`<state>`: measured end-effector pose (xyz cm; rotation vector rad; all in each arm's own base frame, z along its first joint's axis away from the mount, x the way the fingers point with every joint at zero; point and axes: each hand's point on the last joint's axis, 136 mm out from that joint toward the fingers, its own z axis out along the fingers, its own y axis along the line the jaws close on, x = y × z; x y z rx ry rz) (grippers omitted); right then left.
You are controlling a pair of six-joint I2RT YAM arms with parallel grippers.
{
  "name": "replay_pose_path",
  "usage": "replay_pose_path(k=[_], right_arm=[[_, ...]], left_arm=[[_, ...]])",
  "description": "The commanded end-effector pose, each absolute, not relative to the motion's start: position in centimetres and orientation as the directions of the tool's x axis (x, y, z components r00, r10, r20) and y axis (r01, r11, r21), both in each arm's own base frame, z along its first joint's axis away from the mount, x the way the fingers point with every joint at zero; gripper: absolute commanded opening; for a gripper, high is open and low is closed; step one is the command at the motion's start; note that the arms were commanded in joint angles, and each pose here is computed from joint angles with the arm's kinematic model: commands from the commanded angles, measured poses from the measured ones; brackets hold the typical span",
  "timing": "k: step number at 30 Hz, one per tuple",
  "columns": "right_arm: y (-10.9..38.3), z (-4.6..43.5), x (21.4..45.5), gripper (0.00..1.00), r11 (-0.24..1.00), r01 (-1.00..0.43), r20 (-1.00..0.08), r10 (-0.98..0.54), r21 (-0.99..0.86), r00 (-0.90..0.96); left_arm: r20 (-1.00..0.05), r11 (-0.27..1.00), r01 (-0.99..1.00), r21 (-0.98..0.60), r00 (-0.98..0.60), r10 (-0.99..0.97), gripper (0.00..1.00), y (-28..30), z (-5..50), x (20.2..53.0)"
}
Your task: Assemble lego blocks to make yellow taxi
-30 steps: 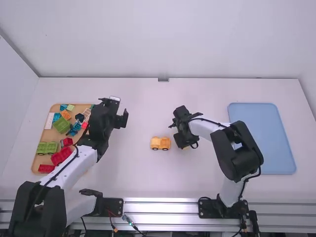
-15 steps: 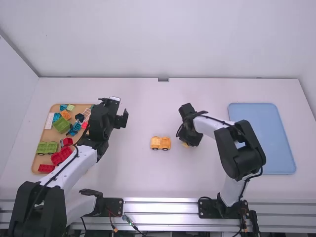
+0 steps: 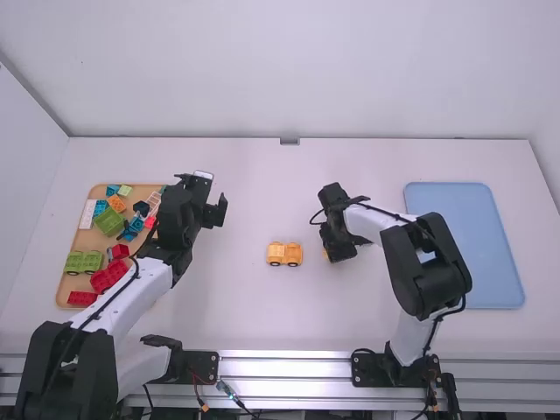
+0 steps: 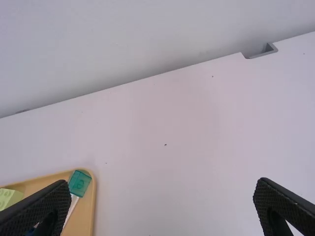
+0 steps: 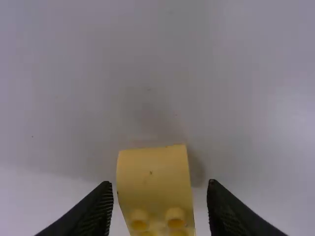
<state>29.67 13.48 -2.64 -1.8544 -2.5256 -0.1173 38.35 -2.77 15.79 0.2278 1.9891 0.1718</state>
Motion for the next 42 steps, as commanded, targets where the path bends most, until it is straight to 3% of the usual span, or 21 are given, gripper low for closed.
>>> replay_pose_path(k=[1,2,3,4,9,11,12,14,16,23,27,35,40,42], right_arm=[[13.56,-2.9,29.69,0.73,0.14,0.989,0.054,0.988,0.039,-0.142],[13.56,-2.9,29.69,0.77,0.137,0.99,0.054,0.989,0.039,-0.139],[13.55,-2.9,29.7,0.94,0.125,0.991,0.054,0.99,0.038,-0.127],[13.56,-2.89,29.73,0.99,0.121,0.992,0.054,0.991,0.039,-0.123],[13.63,-2.89,29.74,1.0,0.122,0.992,0.058,0.991,0.04,-0.124],[13.58,-2.89,29.76,0.91,0.122,0.992,0.055,0.991,0.04,-0.124],[13.57,-2.89,29.76,0.79,0.126,0.991,0.054,0.99,0.041,-0.128],[13.57,-2.89,29.73,0.72,0.125,0.991,0.054,0.99,0.039,-0.127],[13.53,-2.9,29.68,0.55,0.126,0.991,0.053,0.99,0.037,-0.128],[13.55,-2.9,29.67,0.55,0.125,0.991,0.054,0.99,0.037,-0.127],[13.6,-2.89,29.65,0.42,0.114,0.993,0.057,0.992,0.035,-0.116],[13.66,-2.89,29.75,0.41,0.114,0.993,0.059,0.991,0.039,-0.116],[13.95,-2.9,29.4,0.44,0.051,0.998,0.059,0.997,0.028,-0.053],[14.1,-2.89,29.5,0.52,0.053,0.998,0.061,0.997,0.034,-0.055]], left_arm=[[-0.884,0.968,0.081,0.239,-0.394,0.251,0.99,-2.7,16.26,38.17],[-0.884,0.968,0.081,0.238,-0.394,0.251,0.99,-2.7,16.26,38.17],[-0.884,0.968,0.081,0.238,-0.394,0.251,0.99,-2.7,16.26,38.17],[-0.884,0.968,0.081,0.239,-0.394,0.251,0.99,-2.7,16.26,38.17],[-0.884,0.968,0.081,0.238,-0.394,0.251,0.99,-2.7,16.25,38.17],[-0.884,0.968,0.081,0.239,-0.395,0.251,0.99,-2.69,16.23,38.16],[-0.883,0.968,0.082,0.239,-0.397,0.251,0.99,-2.69,16.19,38.14],[-0.883,0.968,0.082,0.239,-0.397,0.251,0.99,-2.69,16.17,38.14],[-0.882,0.968,0.082,0.239,-0.399,0.252,0.99,-2.69,16.14,38.12],[-0.881,0.967,0.083,0.239,-0.4,0.252,0.99,-2.69,16.1,38.1],[-0.881,0.967,0.083,0.239,-0.401,0.252,0.99,-2.69,16.09,38.1],[-0.881,0.968,0.083,0.239,-0.401,0.252,0.99,-2.69,16.08,38.09],[-0.88,0.967,0.084,0.239,-0.402,0.252,0.99,-2.69,16.06,38.09],[-0.88,0.967,0.084,0.239,-0.403,0.252,0.99,-2.68,16.02,38.07]])
